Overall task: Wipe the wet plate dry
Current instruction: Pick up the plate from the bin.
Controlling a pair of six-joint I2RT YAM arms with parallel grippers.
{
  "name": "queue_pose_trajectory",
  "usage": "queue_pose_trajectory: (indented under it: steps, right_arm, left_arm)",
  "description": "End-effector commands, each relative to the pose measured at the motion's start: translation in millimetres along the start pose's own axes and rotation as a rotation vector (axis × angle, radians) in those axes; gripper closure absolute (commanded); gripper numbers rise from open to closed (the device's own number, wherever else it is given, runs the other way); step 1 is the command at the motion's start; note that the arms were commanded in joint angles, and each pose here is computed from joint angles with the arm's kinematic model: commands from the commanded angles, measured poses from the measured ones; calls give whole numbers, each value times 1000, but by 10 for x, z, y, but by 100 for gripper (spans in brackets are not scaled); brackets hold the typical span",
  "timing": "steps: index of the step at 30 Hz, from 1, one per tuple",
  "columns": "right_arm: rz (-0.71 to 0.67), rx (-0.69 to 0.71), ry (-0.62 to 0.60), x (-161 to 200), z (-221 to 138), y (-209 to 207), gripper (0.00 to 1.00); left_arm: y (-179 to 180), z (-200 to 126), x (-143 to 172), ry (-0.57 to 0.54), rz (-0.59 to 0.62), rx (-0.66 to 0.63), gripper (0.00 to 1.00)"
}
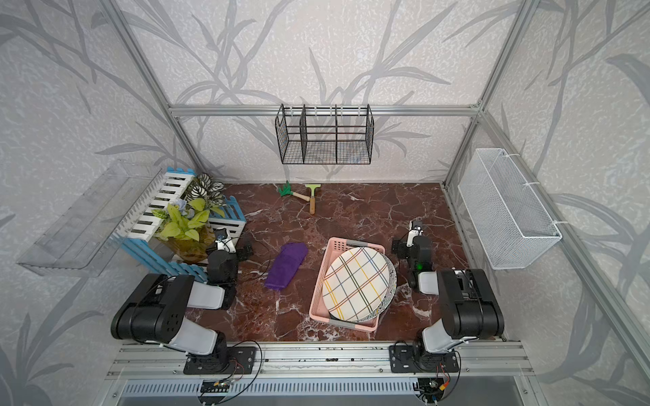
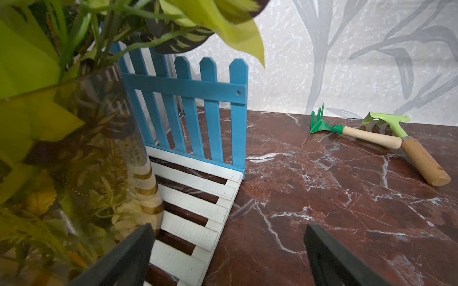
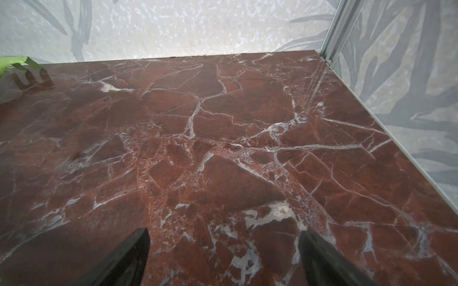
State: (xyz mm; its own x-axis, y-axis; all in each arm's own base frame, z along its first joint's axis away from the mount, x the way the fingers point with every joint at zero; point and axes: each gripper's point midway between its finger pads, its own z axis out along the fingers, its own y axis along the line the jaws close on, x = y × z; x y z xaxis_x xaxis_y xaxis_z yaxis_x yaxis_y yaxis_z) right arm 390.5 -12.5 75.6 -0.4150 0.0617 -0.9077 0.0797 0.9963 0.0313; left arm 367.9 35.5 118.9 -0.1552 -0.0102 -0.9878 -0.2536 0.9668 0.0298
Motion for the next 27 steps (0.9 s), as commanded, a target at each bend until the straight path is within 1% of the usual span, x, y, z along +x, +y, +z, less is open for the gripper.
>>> queue_pose_trajectory:
  steps: [1,9,11,12,13,14,15,16,17,18,19,20,21,22,23,25,26,27]
  right_arm:
    - [-1,-4,-34,-139,9,3,1]
    - [1,-2,-40,-154,7,-1,1]
    - [13,22,-63,-289,-24,-41,1]
    - [16,37,-39,-324,-59,-63,1]
    - [23,65,-28,-464,-124,-104,1]
    - [58,109,-4,-589,-217,-175,1]
    - [116,171,40,-642,-351,-274,1]
    - [216,219,22,-874,-530,-346,0]
    - [325,251,61,-929,-710,-381,3]
    - [448,234,112,-952,-870,-320,6]
    - [520,140,163,-990,-1003,-137,9]
    - [551,0,220,-1009,-1125,127,14]
    - [586,-102,254,-1063,-1258,335,18]
    - [612,-162,302,-1039,-1390,487,21]
    - [628,-210,349,-1005,-1507,621,26]
    - [637,-297,445,-905,-1701,882,40]
    - [628,-324,506,-807,-1785,1005,46]
    - [610,-340,545,-746,-1845,1103,49]
  left_arm:
    - [-35,16,-116,-36,-5,12,0]
    - [-36,16,-117,-37,-4,13,0]
    - [-38,16,-116,-36,-6,14,0]
    - [-36,20,-118,-36,-7,14,0]
    - [-31,12,-114,-36,-6,13,0]
    - [-24,8,-176,-58,-8,7,0]
    - [-50,1,-332,-94,-1,7,0]
    - [-103,25,-405,-55,24,3,0]
    - [-150,46,-602,-27,-6,-13,0]
    - [-185,56,-625,69,-50,-25,0]
    - [-269,31,-802,101,-104,-5,0]
    - [-377,-24,-897,145,-161,25,0]
    - [-492,-84,-1011,172,-242,65,1]
    - [-651,-158,-1102,204,-317,133,4]
    - [-868,-247,-1117,261,-373,236,7]
    - [-1356,-474,-1065,386,-438,451,13]
    - [-1558,-585,-991,448,-448,531,19]
    - [-1738,-696,-876,515,-446,596,24]
